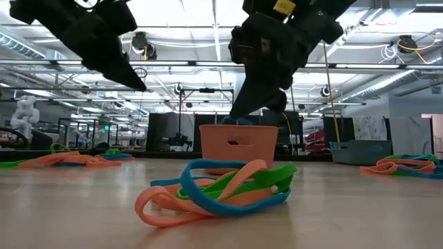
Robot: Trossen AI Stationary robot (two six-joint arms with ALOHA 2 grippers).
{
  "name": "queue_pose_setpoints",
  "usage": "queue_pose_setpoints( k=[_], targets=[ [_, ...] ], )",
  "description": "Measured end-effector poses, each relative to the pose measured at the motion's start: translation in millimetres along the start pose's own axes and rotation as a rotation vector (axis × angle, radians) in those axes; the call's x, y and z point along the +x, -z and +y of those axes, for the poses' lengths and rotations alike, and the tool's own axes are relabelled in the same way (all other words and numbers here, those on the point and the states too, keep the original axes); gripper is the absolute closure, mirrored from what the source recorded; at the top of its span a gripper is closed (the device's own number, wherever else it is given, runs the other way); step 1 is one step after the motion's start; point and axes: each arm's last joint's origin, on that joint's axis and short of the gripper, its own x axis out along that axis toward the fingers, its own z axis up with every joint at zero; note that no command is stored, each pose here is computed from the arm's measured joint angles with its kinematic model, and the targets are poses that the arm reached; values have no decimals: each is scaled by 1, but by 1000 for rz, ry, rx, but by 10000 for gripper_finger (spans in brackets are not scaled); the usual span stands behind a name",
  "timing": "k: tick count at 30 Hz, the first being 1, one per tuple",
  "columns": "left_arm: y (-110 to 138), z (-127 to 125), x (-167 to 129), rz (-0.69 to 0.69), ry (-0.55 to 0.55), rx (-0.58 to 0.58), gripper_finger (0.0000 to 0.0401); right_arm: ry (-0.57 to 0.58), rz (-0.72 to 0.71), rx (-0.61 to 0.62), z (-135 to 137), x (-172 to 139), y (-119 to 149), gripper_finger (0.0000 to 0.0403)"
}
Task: Sort rubber bands into baskets
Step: Put the blue rubber band into the orange bin
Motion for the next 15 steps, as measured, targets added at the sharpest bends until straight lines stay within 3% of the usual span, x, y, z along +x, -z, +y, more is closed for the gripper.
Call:
queue_pose_setpoints(
  k=[5,15],
  targets=[
    [4,4,0,33,-76,-17,258,8,-1,9,-4,0,-1,400],
    [4,8,2,38,-96,-33,258,10,10,13,-6,0,-1,360]
  ],
)
